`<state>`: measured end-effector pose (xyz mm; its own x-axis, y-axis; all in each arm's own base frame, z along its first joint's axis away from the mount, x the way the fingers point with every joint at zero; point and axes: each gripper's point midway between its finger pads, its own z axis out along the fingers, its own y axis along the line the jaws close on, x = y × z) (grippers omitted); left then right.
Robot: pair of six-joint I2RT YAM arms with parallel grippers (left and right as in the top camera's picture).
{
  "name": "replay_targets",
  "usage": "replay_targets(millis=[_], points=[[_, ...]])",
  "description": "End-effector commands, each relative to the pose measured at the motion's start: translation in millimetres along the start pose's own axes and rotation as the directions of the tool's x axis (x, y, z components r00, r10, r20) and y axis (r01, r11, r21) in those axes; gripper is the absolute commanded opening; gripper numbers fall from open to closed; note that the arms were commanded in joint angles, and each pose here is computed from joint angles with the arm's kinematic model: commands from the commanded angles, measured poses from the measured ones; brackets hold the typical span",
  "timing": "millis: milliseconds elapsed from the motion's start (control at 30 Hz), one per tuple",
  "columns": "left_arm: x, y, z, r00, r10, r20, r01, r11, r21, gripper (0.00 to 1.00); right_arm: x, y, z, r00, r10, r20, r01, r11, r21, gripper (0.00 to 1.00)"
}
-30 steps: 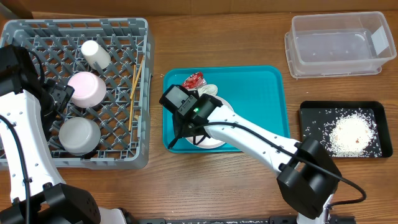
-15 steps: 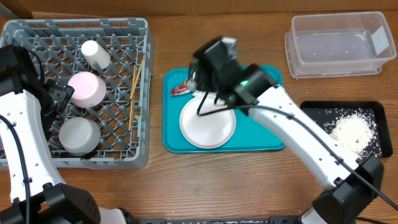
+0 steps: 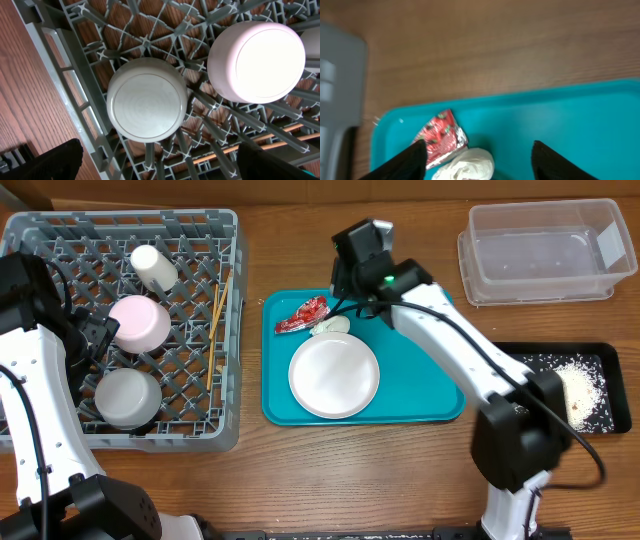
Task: Sort waste into correct bins and load items into the dishwasher
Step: 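Grasp the white tissue on the tray with the right gripper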
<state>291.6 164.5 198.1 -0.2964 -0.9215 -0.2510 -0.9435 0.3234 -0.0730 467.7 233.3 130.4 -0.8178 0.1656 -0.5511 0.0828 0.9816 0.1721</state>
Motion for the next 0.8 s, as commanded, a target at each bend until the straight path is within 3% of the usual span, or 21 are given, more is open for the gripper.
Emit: replay_targets(millis=[0, 133, 500, 767], points=[[-2, 0, -2, 1.000, -0.028, 0.006, 0.028, 1.000, 0.006, 1.00, 23, 15, 23, 0.994, -0.062, -0.086, 0.057, 0.996, -0.066, 0.73], [-2, 0, -2, 1.000, -0.028, 0.006, 0.028, 1.000, 0.006, 1.00, 43, 18, 42, 0.983, -0.109, -0.147, 0.096, 0.991, -0.092, 0.84], [-2, 0, -2, 1.000, -0.028, 0.006, 0.028, 1.000, 0.006, 1.00, 88, 11, 54, 0.942, -0.128, -0.311, 0.107, 0.991, -0.086, 0.83], [-2, 0, -2, 1.000, -0.028, 0.006, 0.028, 1.000, 0.005, 1.00, 101, 9, 62, 0.928, -0.147, -0.343, 0.128, 0.989, -0.075, 0.84]])
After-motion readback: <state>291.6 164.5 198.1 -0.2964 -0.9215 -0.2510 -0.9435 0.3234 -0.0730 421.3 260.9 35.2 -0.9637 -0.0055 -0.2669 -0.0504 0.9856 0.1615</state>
